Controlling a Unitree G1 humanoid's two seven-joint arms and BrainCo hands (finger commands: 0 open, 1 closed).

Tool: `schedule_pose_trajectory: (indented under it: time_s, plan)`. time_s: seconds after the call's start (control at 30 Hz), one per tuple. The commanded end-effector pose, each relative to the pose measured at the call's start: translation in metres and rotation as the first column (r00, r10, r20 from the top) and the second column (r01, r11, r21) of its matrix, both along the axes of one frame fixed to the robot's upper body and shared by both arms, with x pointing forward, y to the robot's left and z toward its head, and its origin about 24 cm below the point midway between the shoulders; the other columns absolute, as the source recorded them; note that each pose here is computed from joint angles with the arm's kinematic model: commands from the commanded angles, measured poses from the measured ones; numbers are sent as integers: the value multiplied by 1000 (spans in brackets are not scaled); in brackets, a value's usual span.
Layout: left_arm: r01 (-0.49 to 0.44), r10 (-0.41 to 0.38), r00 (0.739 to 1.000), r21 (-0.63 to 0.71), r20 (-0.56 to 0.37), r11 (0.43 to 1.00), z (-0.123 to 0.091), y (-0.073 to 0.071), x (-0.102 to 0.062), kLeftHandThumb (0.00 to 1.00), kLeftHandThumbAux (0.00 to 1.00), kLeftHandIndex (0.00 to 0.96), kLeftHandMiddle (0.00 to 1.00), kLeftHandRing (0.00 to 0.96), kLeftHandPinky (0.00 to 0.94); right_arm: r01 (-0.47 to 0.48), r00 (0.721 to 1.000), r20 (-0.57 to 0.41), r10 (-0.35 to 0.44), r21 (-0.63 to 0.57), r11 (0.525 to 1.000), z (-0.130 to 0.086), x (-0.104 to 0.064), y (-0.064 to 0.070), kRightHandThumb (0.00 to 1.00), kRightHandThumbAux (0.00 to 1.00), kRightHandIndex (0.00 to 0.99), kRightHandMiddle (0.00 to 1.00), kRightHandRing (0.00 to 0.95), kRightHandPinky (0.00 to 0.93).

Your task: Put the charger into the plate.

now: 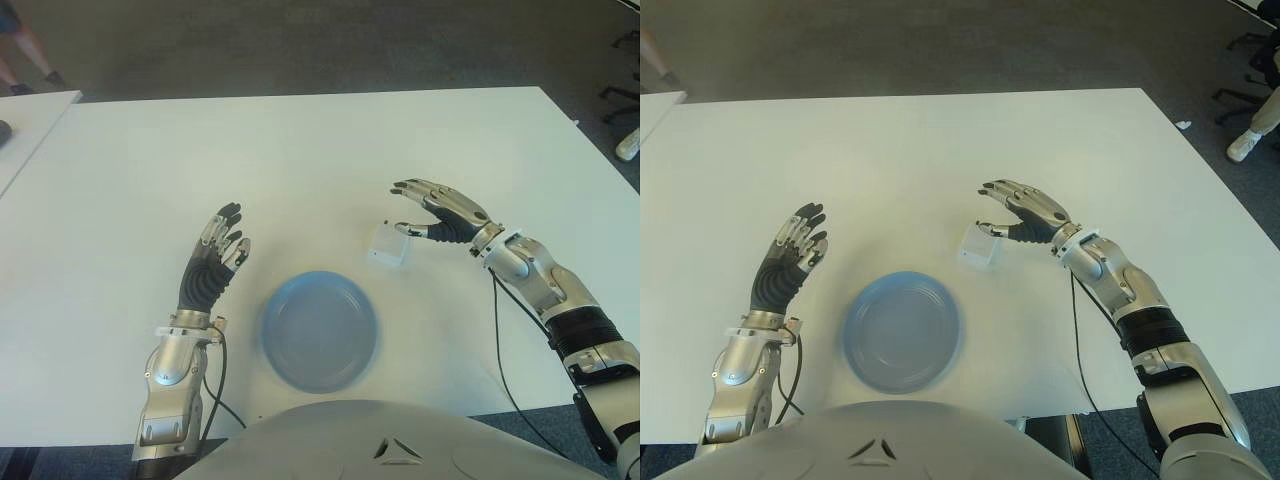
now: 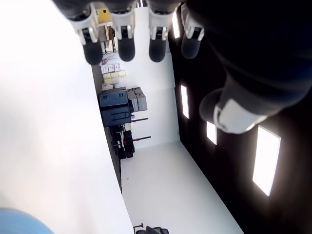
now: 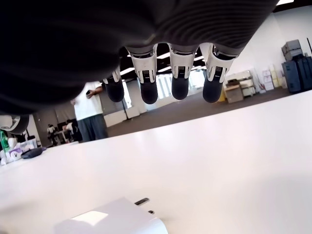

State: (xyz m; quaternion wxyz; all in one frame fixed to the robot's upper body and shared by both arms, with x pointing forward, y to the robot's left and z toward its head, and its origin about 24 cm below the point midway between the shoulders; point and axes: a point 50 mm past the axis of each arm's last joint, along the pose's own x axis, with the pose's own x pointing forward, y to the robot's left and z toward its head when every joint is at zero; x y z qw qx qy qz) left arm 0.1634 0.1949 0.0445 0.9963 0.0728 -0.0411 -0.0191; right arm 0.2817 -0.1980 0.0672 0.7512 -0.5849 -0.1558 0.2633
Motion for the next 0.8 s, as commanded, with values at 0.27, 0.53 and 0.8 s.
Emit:
schedule_pose_trajectory:
  time_s: [0.27,0.53,0.8]
  plan:
    - [-14,14,1000,6,-19,1000,-3,-2,0,396,594,65,83,85,130,-16,1000,-18,16,-39,999,-9,-3,1,234,154,0,0,0,0]
    - [-13,14,1000,6,-17,1000,-3,-4,-1,396,594,65,83,85,130,-26,998,-53,22,-67,997,-26,-6,8,251,157,0,0,0,0]
    - [-13,13,1000,6,-17,1000,-2,-6,-1,396,594,65,83,85,130,-59,995,-81,54,-57,997,-31,-10,12,254,139,0,0,0,0]
